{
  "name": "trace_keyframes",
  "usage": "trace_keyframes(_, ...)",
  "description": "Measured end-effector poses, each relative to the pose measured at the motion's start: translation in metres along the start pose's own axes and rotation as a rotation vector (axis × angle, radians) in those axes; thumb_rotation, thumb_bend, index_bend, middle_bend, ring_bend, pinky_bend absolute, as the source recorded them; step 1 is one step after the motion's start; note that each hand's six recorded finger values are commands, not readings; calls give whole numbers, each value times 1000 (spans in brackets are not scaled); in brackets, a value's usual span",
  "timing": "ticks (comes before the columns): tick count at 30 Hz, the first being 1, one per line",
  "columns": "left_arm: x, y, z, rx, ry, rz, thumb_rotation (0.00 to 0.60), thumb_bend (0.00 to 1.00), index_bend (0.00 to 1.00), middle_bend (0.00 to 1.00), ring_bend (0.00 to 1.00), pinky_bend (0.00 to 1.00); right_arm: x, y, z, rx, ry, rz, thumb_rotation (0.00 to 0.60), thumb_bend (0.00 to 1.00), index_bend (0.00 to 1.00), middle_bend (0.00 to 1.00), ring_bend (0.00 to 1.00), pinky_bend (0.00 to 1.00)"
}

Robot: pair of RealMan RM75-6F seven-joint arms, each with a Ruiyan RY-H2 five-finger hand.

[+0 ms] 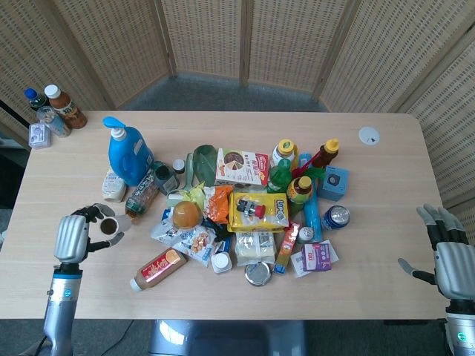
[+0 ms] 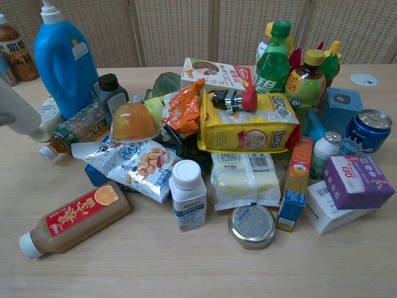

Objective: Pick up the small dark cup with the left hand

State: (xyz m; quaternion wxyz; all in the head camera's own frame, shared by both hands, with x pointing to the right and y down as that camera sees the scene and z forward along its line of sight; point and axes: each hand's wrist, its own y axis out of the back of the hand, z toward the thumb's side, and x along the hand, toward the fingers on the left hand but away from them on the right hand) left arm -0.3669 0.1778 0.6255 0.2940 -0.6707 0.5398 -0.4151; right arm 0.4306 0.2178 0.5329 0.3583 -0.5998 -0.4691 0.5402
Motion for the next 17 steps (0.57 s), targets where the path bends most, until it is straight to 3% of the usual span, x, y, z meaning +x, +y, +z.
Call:
trace_keyframes(11,16,78,46,52,-93,134,600,94,747,555,527,547,0,1,1,-2,2,-4,600,0,0,0,0,0)
trace_keyframes(17,20,96,60,74,-113,169,600,94,745,553,527,547,0,2,1,-3,4,-4,600,0,0,0,0,0)
